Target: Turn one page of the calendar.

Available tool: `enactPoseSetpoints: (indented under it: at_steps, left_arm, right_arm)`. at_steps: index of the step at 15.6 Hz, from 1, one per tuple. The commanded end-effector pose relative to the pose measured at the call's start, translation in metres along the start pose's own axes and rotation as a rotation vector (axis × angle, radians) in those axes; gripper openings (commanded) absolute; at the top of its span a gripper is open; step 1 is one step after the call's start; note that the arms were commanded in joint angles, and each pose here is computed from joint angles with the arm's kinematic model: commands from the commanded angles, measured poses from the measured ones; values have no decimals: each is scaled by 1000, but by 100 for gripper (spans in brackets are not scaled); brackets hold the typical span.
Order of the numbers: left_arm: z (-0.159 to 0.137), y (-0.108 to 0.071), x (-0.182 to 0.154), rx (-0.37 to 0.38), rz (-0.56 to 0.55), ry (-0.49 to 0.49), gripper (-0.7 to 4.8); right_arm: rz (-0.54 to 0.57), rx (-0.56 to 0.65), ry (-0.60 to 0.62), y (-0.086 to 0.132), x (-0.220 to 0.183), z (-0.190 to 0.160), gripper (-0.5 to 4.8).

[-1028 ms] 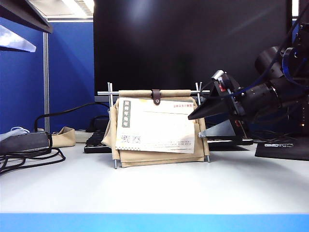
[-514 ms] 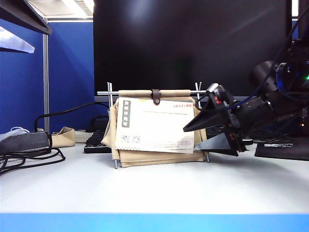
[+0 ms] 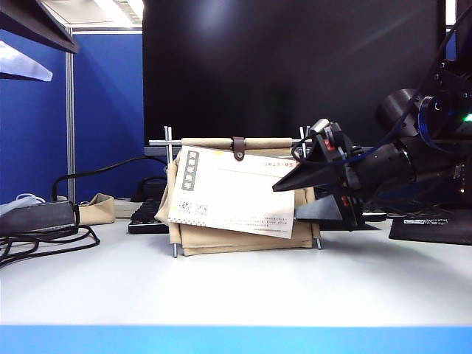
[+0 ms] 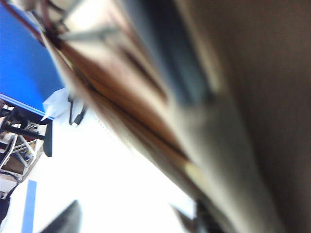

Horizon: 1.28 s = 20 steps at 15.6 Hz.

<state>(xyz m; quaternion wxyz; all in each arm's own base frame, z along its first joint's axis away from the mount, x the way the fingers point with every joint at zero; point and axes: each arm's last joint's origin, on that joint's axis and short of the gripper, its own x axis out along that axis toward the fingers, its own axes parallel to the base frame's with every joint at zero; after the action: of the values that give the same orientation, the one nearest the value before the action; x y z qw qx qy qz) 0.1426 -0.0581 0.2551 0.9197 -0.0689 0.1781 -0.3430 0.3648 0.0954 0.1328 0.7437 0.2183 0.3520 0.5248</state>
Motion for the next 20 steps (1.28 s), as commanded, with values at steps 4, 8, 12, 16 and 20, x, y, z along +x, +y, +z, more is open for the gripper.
enactPoseSetpoints:
  at_steps: [4,8,12,16,20]
  left_arm:
    - [2,0,0,8,-1,-13,279]
    - [2,0,0,8,-1,-14,279]
    - [3,0,0,11,-2,-20,279]
    - [3,-1,0,13,-2,-23,279]
    - [3,-1,0,14,-3,-26,279]
  right_arm:
    - [45,6,11,3,0,0,273]
    - [53,29,35,-1,7,-6,271]
    - [81,44,83,1,24,-16,270]
    - [87,38,94,3,30,-18,241]
    - [87,39,94,3,30,-18,165]
